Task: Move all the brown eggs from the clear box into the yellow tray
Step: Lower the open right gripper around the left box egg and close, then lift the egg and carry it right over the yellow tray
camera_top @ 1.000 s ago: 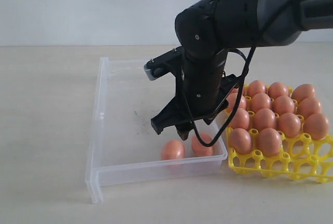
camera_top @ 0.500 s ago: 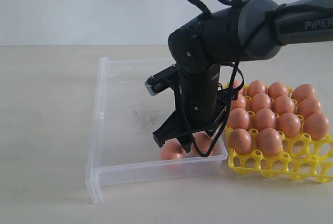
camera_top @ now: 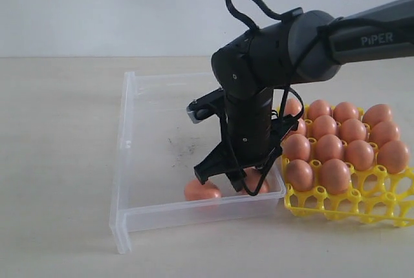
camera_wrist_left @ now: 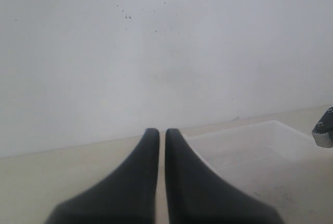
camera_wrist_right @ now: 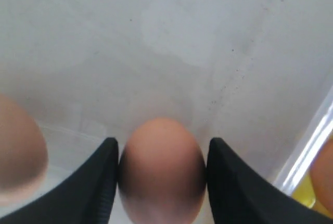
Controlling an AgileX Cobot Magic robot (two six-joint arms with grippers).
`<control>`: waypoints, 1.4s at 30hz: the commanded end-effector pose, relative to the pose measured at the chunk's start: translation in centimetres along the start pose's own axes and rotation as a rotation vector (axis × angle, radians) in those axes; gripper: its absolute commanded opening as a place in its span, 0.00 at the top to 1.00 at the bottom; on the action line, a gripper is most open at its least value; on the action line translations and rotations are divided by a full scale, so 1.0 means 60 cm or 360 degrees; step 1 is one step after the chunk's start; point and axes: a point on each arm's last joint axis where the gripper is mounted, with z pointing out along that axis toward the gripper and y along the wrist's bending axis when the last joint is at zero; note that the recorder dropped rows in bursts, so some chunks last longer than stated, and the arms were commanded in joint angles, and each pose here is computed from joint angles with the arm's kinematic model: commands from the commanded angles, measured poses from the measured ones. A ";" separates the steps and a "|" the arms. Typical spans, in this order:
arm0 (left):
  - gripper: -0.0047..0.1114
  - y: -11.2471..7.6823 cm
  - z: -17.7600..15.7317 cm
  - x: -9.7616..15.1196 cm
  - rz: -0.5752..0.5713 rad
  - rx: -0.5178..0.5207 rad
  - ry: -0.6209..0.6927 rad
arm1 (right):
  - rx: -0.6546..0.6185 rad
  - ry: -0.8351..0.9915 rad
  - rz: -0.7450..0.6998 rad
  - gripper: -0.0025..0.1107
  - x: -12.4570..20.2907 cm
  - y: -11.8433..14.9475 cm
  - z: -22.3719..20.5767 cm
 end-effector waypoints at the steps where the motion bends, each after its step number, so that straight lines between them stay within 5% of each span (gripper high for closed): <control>1: 0.93 -0.001 0.000 0.002 -0.0001 0.0007 0.0002 | -0.0010 0.0001 0.0008 0.95 -0.002 -0.003 0.012; 8: 0.93 -0.001 0.000 0.002 -0.0001 0.0007 0.0002 | -0.0040 -0.0363 -0.0035 0.98 -0.018 -0.006 -0.023; 12: 0.93 -0.001 0.000 0.002 -0.0001 0.0007 0.0002 | -0.0223 -0.1252 -0.0104 0.98 0.018 -0.003 -0.073; 18: 0.93 -0.001 0.000 0.002 -0.0001 0.0007 0.0002 | -0.0276 -0.2328 -0.0002 0.98 0.179 -0.049 -0.047; 28: 0.93 -0.001 0.000 0.002 -0.0001 0.0007 0.0002 | 0.0034 -0.2049 0.0523 0.98 0.356 -0.098 -0.006; 35: 0.93 -0.001 0.000 0.002 -0.0001 0.0007 0.0002 | 0.0020 -0.2249 0.0800 0.98 0.371 -0.116 -0.041; 42: 0.93 -0.001 0.000 0.002 -0.0001 0.0007 0.0002 | 0.0111 -0.2123 0.0994 0.98 0.376 -0.130 -0.023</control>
